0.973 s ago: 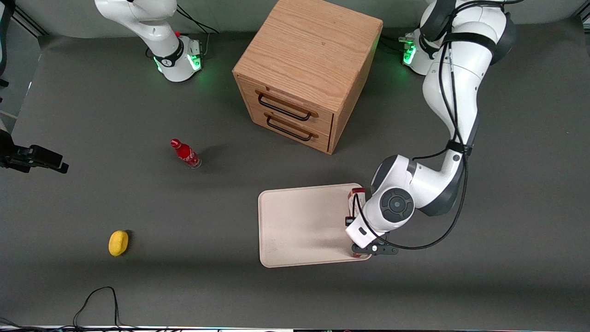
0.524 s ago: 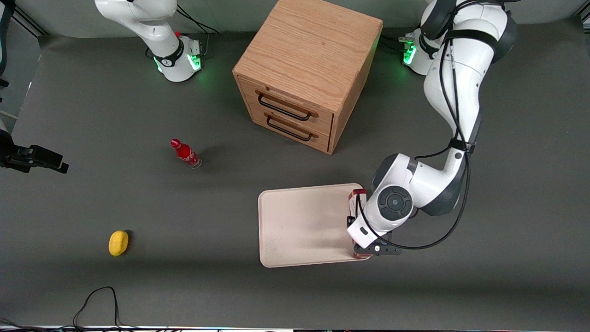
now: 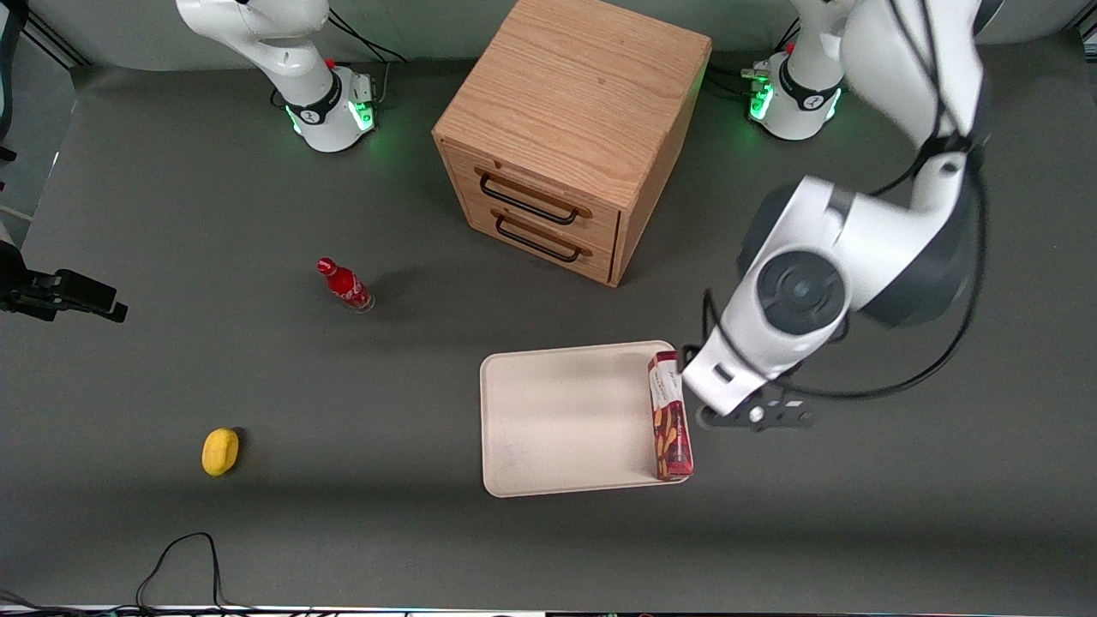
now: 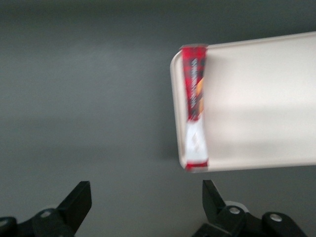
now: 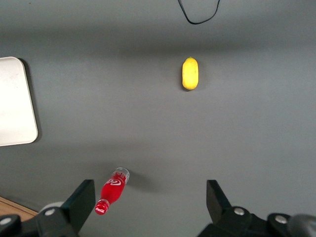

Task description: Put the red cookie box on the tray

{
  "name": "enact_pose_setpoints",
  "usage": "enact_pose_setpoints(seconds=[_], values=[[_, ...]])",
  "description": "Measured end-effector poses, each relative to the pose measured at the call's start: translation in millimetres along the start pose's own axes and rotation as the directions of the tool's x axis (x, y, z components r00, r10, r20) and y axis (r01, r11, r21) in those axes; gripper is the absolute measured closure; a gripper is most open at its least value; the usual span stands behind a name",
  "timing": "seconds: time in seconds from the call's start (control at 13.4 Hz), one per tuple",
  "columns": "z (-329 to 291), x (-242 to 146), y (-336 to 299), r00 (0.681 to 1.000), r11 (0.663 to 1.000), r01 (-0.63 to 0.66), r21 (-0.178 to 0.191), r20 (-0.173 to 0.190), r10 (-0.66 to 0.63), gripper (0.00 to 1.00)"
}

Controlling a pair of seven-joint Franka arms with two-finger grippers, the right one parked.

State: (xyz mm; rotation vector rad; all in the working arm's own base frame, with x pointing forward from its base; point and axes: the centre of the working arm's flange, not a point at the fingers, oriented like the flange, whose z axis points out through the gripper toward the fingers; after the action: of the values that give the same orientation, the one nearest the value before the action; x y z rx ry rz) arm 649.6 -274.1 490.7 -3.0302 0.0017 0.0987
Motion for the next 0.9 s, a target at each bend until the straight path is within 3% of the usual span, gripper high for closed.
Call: enact_pose_setpoints(seconds=[0.37,0.6,0.9], values=[[-44,-15,-146,0.998,0.999,0.046,0.004,0.034,-0.046,0.00],[-36,-24,-196,0.998,0.998,0.062,-0.026,0.013,-0.061,0.00],[-17,-33,-219,0.998,0.997,0.065,-0.045,-0.023,-0.066,0.00]])
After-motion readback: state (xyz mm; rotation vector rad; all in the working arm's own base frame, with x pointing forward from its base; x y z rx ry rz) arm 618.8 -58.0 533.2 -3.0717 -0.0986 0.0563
